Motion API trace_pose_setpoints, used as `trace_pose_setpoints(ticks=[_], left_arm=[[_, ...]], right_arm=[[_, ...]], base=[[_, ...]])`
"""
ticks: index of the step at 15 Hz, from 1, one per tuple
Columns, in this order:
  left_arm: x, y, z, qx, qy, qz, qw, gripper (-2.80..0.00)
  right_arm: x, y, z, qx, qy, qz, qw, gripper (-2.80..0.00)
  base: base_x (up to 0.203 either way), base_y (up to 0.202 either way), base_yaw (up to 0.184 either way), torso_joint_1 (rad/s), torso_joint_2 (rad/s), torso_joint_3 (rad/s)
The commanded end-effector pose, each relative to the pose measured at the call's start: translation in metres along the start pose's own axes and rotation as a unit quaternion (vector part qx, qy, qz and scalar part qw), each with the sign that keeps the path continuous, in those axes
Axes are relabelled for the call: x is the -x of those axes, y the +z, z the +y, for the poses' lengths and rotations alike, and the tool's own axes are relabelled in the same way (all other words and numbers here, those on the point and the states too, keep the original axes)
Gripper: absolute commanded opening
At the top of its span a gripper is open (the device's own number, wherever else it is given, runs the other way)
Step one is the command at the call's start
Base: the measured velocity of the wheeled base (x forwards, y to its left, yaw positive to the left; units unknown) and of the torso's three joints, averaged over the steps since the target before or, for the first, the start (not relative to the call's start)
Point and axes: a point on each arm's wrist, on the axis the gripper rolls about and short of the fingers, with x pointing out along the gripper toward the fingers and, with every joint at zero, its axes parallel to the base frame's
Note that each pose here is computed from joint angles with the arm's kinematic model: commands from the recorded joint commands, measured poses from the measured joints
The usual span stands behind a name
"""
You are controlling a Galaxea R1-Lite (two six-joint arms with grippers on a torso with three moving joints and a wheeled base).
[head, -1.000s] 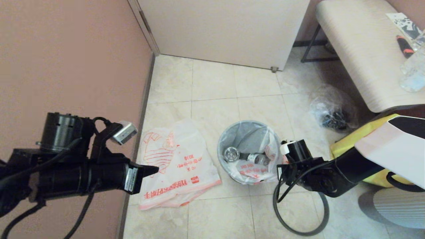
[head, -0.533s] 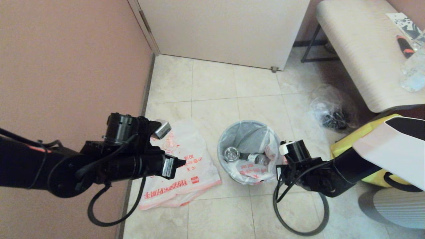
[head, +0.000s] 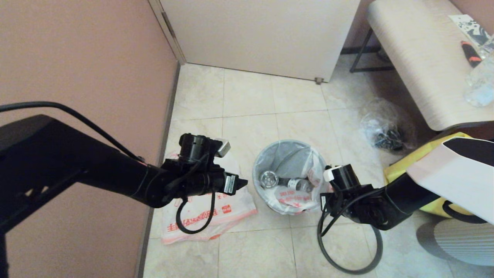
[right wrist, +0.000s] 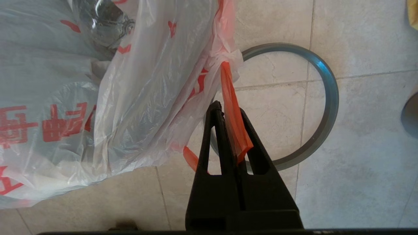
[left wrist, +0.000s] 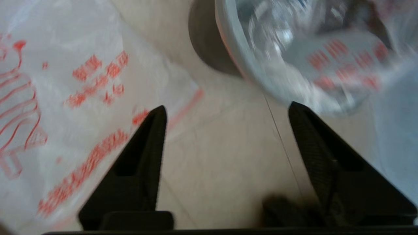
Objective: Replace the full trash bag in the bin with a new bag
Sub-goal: Place the trash bag on the floor
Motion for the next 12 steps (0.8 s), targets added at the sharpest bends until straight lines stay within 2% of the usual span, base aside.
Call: trace_pose_setpoints(ticks=[1, 5, 10, 11, 12], left_arm=[[-0.035, -0.009, -0.006, 0.006, -0.001, 0.013, 0.9999, 0.00], [-0.074, -0.002, -0.020, 0.028, 0.017, -0.011, 0.9994, 0.00], [-0.103, 0.006, -0.021, 0.044, 0.053, -0.037, 0.9969, 0.00], [-0.108, 0.008, -0.021, 0.047, 0.054, -0.042, 0.9966, -2.80], [-0.112, 0.009, -0.022, 0.048, 0.053, -0.043, 0.9965, -2.80]], right_arm=[[-0.001, -0.001, 0.000, 0.000, -0.001, 0.001, 1.000, -2.80], [0.001, -0.002, 0.004, 0.001, 0.003, 0.000, 1.000, -2.80], [0.002, -0.001, 0.005, 0.002, 0.005, -0.002, 1.000, -2.80], [0.002, -0.002, 0.005, 0.002, 0.005, -0.001, 1.000, -2.80], [0.002, -0.002, 0.005, 0.002, 0.005, -0.001, 1.000, -2.80]], base=[[0.000, 0.000, 0.000, 0.000, 0.00, 0.000], [0.000, 0.000, 0.000, 0.000, 0.00, 0.000], [0.000, 0.000, 0.000, 0.000, 0.00, 0.000], [0.000, 0.000, 0.000, 0.000, 0.00, 0.000], [0.000, 0.000, 0.000, 0.000, 0.00, 0.000]])
